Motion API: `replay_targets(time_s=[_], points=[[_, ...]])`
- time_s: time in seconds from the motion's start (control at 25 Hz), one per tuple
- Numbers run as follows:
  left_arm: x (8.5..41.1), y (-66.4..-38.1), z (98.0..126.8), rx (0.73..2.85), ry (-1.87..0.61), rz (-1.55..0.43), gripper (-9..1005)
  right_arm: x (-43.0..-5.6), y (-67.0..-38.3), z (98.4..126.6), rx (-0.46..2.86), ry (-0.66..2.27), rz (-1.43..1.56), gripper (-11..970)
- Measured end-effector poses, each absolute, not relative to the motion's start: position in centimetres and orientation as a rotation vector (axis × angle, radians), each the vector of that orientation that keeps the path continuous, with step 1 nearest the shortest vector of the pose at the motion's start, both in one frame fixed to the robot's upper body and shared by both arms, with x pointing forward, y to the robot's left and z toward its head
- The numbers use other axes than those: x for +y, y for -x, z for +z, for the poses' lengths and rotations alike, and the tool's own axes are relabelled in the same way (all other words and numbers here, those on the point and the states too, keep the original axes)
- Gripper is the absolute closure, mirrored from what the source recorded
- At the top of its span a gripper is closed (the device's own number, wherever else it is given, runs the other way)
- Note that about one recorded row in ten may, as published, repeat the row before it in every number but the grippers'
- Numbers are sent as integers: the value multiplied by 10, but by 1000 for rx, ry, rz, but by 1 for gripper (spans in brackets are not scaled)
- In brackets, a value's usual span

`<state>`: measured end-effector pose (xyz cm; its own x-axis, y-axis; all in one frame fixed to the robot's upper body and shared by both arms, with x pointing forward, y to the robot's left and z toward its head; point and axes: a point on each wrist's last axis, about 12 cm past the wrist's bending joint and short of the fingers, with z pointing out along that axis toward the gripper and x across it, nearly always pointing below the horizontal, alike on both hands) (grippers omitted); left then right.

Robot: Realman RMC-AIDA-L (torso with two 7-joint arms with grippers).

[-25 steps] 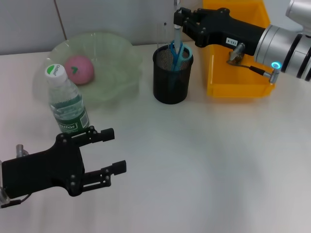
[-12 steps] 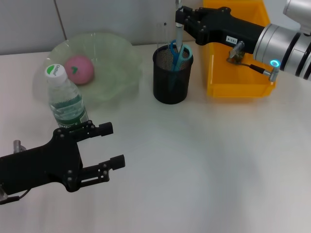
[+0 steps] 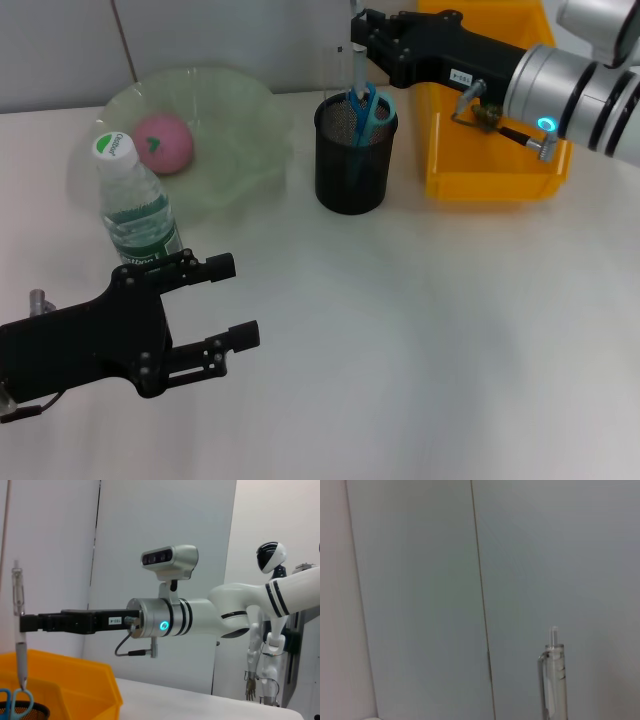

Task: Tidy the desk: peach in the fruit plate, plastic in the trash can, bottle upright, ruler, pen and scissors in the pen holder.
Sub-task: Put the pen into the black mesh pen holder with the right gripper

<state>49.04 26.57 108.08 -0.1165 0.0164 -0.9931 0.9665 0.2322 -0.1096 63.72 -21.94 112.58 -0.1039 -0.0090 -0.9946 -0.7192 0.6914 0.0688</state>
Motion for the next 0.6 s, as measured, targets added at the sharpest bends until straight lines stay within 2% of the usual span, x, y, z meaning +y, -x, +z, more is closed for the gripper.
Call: replay_targets(time_s=[0.6], points=[[266, -487, 1080, 1412, -1002, -1116, 255, -205, -644, 1112, 1675, 616, 635, 826]])
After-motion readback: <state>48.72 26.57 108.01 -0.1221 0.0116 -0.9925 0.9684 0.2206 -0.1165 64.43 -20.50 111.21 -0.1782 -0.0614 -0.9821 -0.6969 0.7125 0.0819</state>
